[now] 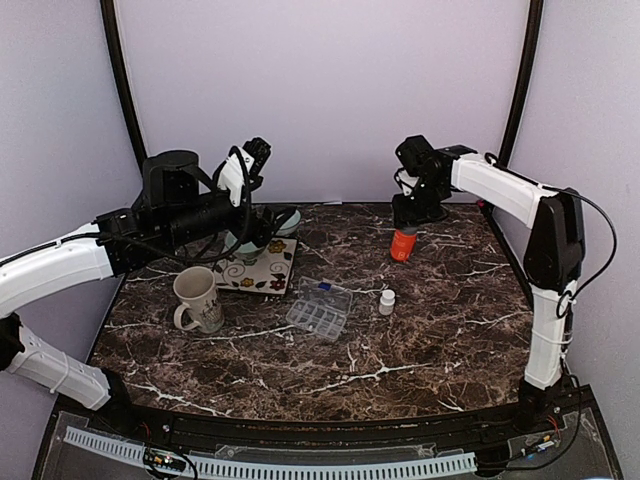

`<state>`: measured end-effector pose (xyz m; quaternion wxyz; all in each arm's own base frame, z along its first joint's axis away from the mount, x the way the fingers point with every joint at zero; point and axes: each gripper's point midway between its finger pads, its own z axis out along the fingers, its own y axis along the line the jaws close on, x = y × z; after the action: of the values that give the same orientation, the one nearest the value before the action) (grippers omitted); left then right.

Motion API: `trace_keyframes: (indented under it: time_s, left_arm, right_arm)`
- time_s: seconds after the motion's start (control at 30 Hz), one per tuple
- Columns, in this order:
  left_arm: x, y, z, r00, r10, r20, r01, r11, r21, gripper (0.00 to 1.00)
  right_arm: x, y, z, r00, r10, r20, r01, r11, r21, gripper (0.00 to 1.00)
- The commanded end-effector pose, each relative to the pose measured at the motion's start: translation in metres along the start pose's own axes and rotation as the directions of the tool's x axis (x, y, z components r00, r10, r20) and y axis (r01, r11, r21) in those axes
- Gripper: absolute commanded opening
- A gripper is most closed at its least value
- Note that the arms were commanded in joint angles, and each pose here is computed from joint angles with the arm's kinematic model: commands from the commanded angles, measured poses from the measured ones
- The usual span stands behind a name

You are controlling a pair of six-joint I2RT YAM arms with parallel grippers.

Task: Sort the pills into containers
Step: Place the pill bottle at the center of the board.

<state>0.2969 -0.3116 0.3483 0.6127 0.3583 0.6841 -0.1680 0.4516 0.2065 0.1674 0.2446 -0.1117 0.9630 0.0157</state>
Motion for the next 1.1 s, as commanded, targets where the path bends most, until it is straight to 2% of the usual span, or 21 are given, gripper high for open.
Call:
trace_keyframes:
  time_s: [0.0,0.13,0.4,0.67,1.07]
  left_arm:
    - [-0.011,0.0,-0.007,0.999,-0.045,0.023,0.044,0.998,0.035,0.92]
    - [-0.009,0.001,-0.006,0.998,-0.053,0.016,0.053,0.998,0.038,0.92]
    - [-0.003,0.006,-0.002,0.997,-0.071,0.005,0.071,0.997,0.025,0.99]
    - [-0.001,0.009,0.0,0.998,-0.067,0.001,0.067,0.998,0.004,0.99]
    - [0.0,0.011,0.001,0.998,-0.063,0.005,0.063,0.998,0.0,0.99]
  right_arm:
    - [0.004,-0.02,0.02,1.0,-0.007,-0.026,0.009,0.997,0.082,0.0]
    - [0.006,-0.025,0.03,0.999,-0.009,-0.039,0.013,0.995,0.101,0.0]
    - [0.012,-0.027,0.042,0.998,-0.007,-0.065,0.013,0.995,0.101,0.0]
    - [0.018,-0.025,0.046,0.997,-0.002,-0.082,0.009,0.996,0.087,0.28]
    - [0.023,-0.024,0.046,0.996,0.003,-0.089,0.004,0.997,0.076,0.44]
